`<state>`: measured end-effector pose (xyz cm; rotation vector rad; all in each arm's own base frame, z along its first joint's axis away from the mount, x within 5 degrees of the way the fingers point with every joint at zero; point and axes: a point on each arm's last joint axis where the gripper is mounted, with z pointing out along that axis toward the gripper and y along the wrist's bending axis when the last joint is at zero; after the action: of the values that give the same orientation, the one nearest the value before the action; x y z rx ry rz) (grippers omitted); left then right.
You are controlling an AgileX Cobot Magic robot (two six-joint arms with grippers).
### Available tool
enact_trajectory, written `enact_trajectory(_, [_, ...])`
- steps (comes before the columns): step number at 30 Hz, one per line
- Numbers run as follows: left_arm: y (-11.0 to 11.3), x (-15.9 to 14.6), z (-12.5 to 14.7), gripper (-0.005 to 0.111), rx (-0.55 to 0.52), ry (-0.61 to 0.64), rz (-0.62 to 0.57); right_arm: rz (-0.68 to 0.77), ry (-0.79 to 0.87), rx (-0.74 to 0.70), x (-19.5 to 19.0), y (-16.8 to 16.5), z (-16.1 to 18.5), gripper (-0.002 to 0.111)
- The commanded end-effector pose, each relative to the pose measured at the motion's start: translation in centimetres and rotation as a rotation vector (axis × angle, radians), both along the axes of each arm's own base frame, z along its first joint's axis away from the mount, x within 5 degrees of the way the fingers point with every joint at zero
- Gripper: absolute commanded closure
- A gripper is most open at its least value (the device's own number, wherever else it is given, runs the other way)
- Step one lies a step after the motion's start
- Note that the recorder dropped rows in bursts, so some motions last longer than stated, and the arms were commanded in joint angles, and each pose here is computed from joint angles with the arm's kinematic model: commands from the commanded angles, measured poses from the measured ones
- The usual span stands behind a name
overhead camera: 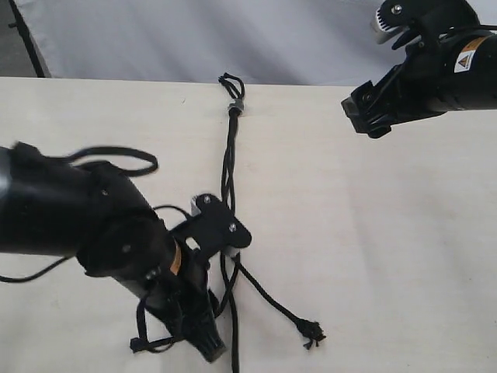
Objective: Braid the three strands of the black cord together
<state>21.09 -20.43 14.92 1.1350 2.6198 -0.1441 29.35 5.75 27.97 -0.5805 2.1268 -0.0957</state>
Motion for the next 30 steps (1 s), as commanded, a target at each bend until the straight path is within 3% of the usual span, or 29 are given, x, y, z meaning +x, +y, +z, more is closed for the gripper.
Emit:
enact_trajectory(1, [3.4,2.1,8.8,0.068,-0.114,-0.355,-0.002,-0.054,0.070,0.105,-0.4,0.0,-0.3,0.022])
enact_trajectory(2, [5.8,3.0,10.9,0.076,-0.143,-0.446,0.072,-0.084,0.104,0.184,-0.6,0.3,-0.4,0.023])
enact_trajectory(3, [7.4,3.4,11.6,0.083,-0.149,-0.473,0.132,-0.101,0.116,0.231,-0.6,0.4,-0.3,0.023])
enact_trajectory(4, [10.1,3.9,12.2,0.097,-0.146,-0.492,0.247,-0.088,0.156,0.267,-0.9,1.2,-0.2,0.023])
enact_trajectory(5, [11.5,4.1,12.0,0.107,-0.135,-0.492,0.301,-0.057,0.182,0.259,-1.1,1.8,-0.3,0.023])
enact_trajectory(6, [13.8,4.4,11.4,0.106,-0.118,-0.497,0.383,0.018,0.223,0.229,-1.7,3.3,-0.3,0.023])
enact_trajectory(9, [16.8,5.0,10.3,0.106,-0.197,-0.595,0.530,0.201,0.258,0.206,-3.6,8.3,-0.5,0.025])
enact_trajectory(12, [17.4,5.1,10.2,0.106,-0.197,-0.608,0.553,0.329,0.312,0.174,-5.4,11.7,-1.1,0.037])
enact_trajectory(17, [17.5,5.1,10.2,0.106,-0.196,-0.608,0.555,0.508,0.456,0.099,-9.0,17.7,-4.6,0.074])
enact_trajectory(18, [17.5,5.1,10.2,0.106,-0.196,-0.608,0.555,0.511,0.479,0.095,-9.4,18.2,-5.1,0.076])
enact_trajectory(20, [17.5,5.1,10.2,0.106,-0.196,-0.608,0.555,0.493,0.531,0.103,-10.1,19.4,-6.3,0.075])
enact_trajectory(26, [17.5,5.1,10.2,0.106,-0.198,-0.607,0.558,0.405,0.679,0.049,-10.3,20.0,-9.8,0.049])
enact_trajectory(30, [17.5,5.1,10.2,0.106,-0.199,-0.607,0.560,0.376,0.757,-0.002,-10.3,20.0,-11.9,0.045])
